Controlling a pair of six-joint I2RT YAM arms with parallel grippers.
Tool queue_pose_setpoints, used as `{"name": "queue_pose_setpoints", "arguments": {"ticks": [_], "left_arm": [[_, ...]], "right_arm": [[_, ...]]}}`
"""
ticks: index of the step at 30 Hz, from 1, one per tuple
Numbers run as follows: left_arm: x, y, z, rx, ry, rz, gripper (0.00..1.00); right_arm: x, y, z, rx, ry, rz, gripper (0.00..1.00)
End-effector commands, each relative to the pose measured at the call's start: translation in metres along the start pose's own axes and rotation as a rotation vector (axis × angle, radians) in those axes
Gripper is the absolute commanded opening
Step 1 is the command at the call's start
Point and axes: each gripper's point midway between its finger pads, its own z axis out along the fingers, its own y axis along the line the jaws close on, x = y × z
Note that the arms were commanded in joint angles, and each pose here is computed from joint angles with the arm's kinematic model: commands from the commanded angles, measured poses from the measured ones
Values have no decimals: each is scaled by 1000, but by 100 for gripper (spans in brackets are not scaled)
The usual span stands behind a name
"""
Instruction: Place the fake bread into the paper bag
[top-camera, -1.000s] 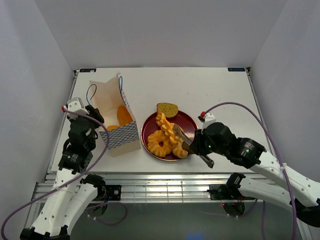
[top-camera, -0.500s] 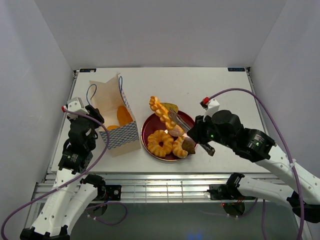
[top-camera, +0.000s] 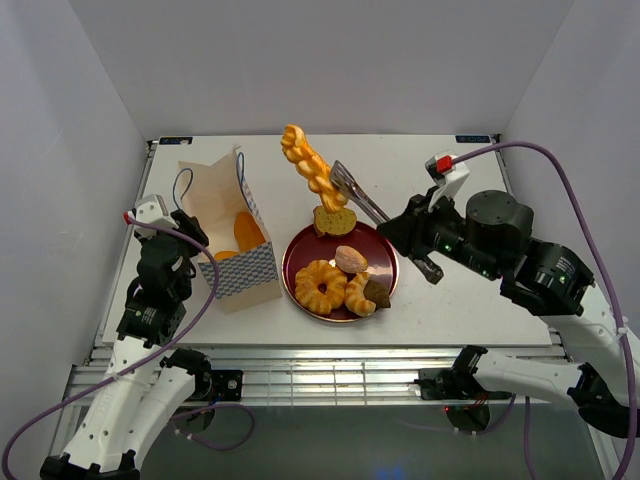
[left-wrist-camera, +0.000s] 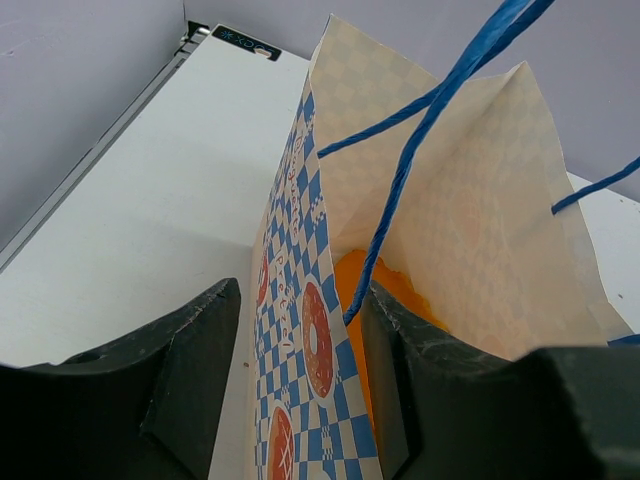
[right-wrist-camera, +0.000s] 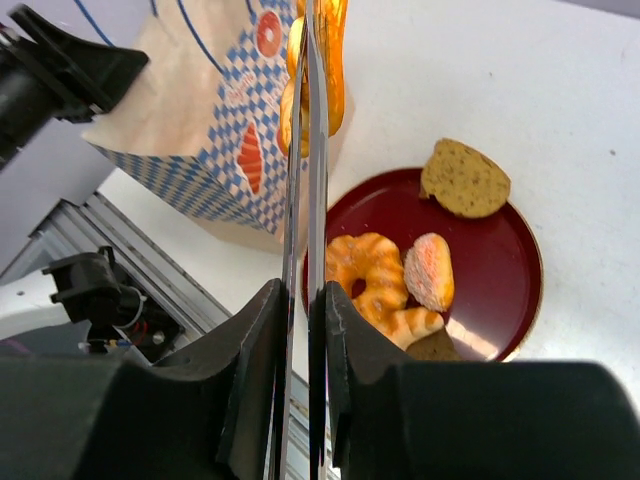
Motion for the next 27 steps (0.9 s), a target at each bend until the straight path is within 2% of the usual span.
{"name": "queue_pose_setpoints", "arguments": {"ticks": [1,13,25,27], "left_arm": [[0,0,-1,3,9,13,62],[2,0,1,-4,12,13,62],[3,0,2,-5,17,17,62],[3,0,1,-4,16,17,62]], "right_arm": [[-47,27,-6,-122,-150,-23,8],[-100,74,1,-314,-284,-27,8],[-110,112,29,-459,-338,108,8],[-101,117,39,-464,-326,143,8]]}}
